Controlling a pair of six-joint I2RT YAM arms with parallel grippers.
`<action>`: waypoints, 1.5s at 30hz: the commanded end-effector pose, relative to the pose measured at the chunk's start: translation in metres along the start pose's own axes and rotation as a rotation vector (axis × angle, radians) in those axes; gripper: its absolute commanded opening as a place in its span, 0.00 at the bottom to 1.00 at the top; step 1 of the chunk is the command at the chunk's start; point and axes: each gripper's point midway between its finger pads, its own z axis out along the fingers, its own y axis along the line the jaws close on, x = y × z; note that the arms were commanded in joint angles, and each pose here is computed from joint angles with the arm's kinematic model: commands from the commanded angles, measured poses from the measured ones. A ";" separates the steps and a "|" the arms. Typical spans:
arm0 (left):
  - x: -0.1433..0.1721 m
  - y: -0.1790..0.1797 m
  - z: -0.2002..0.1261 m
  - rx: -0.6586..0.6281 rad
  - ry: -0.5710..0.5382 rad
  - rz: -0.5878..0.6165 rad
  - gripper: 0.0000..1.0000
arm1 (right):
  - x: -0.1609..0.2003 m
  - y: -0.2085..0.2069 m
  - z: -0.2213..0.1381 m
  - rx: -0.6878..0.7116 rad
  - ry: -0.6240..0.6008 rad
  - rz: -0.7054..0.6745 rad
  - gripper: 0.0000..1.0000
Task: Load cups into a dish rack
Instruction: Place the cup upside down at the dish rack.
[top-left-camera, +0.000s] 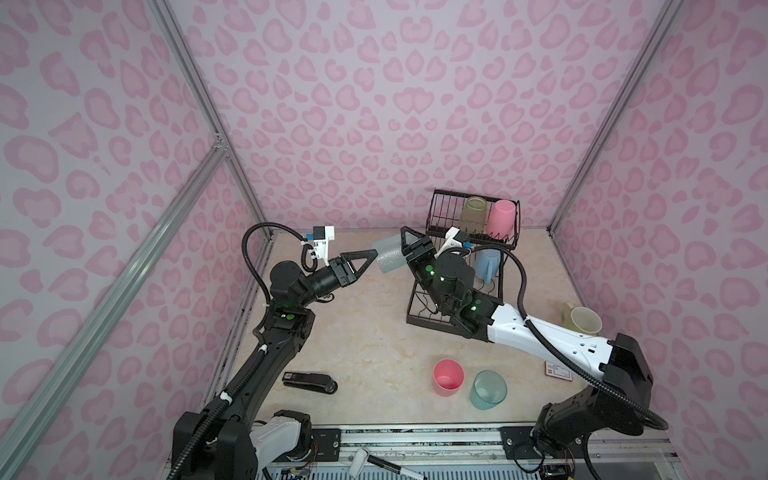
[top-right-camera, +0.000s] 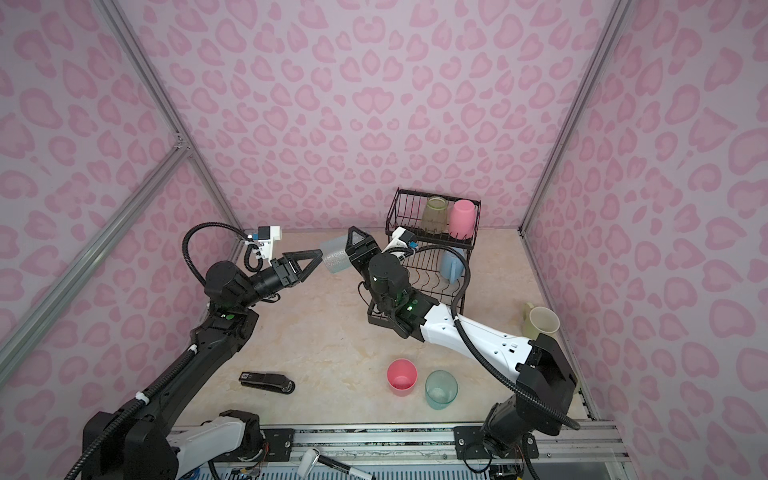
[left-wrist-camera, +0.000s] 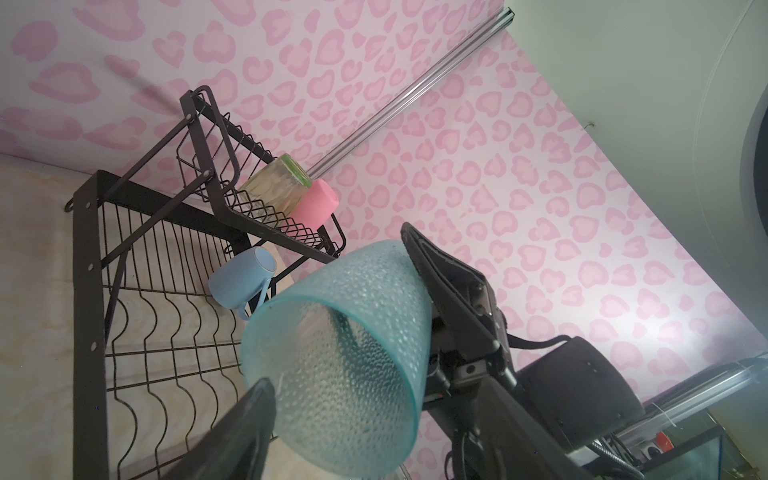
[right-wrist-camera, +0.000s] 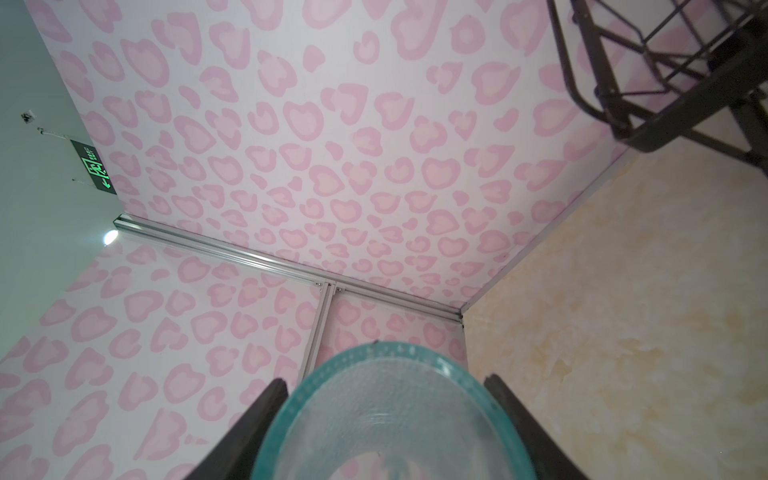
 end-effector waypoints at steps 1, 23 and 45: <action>-0.001 -0.001 -0.001 -0.003 -0.008 0.040 0.83 | -0.020 -0.005 -0.007 0.065 -0.088 -0.141 0.52; 0.007 0.065 -0.006 -0.352 0.038 0.021 0.98 | -0.107 0.041 -0.030 0.315 -0.386 -0.760 0.53; -0.002 0.051 -0.027 -0.953 0.072 0.490 0.98 | -0.161 0.025 0.052 0.525 -0.317 -1.135 0.53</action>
